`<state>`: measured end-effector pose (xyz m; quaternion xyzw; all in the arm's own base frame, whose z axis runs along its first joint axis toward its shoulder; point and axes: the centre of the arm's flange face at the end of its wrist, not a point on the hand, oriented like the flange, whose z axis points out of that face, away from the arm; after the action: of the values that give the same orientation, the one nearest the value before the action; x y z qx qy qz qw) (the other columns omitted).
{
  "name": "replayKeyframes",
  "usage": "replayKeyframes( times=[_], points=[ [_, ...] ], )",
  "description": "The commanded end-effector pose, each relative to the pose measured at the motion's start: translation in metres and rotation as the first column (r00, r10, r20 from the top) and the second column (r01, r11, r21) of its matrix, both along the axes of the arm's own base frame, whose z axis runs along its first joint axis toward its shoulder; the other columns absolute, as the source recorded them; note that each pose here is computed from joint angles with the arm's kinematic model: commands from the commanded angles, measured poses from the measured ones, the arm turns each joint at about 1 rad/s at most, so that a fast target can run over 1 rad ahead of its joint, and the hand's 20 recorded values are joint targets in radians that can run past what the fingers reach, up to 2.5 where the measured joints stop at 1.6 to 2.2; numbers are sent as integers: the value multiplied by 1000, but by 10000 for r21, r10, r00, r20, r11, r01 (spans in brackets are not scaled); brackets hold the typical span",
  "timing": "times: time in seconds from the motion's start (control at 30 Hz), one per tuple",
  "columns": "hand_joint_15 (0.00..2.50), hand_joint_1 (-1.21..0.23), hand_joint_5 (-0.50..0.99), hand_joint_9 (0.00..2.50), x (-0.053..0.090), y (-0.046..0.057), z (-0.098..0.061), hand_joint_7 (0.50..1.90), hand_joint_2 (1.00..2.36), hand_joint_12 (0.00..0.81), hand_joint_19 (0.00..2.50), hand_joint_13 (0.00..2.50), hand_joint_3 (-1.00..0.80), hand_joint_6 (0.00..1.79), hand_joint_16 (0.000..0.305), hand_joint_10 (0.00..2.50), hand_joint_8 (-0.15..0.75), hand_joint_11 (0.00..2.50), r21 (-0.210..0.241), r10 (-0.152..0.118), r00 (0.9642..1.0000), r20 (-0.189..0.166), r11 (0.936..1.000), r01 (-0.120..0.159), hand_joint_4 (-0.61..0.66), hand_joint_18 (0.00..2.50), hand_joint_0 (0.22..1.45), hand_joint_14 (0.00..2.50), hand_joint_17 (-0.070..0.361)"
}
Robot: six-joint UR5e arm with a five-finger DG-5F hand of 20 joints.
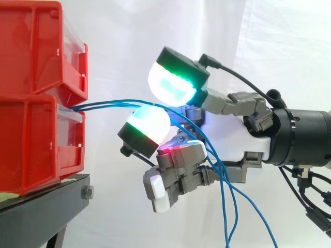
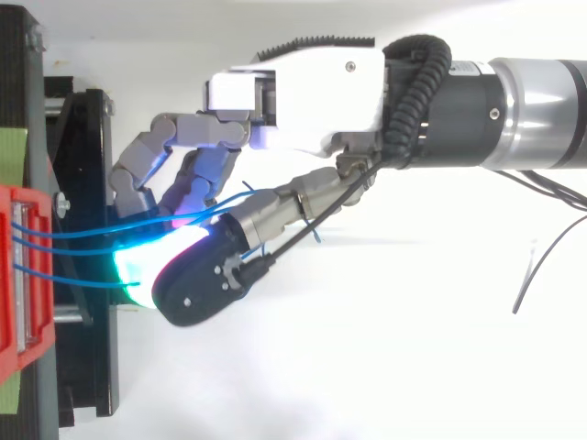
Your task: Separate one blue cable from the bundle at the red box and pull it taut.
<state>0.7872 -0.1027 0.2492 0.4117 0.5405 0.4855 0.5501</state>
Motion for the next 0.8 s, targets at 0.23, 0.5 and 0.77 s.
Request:
replayKeyframes(
  times=[0.23, 0.5, 0.77],
  points=[
    [729, -940, -160, 1048, -1, -3, -1, 1105, 1000, 421, 554, 823, -500, 938, 50, 1, 324, 1665, -574, -90, 10000, 26, 9983, 91, -65, 730, 785, 24, 112],
    [751, -975, -115, 1139, -1, -3, -2, 1043, 1000, 424, 591, 856, -500, 936, 50, 4, 334, 1685, -1004, -89, 10000, -2, 9949, 89, 33, 759, 615, 25, 112],
    [757, -773, -83, 1206, -2, -1, -4, 937, 1000, 478, 614, 858, -500, 908, 63, 3, 410, 1579, -1098, -65, 10000, -40, 9939, 60, 81, 783, 404, 21, 141]
  ],
)
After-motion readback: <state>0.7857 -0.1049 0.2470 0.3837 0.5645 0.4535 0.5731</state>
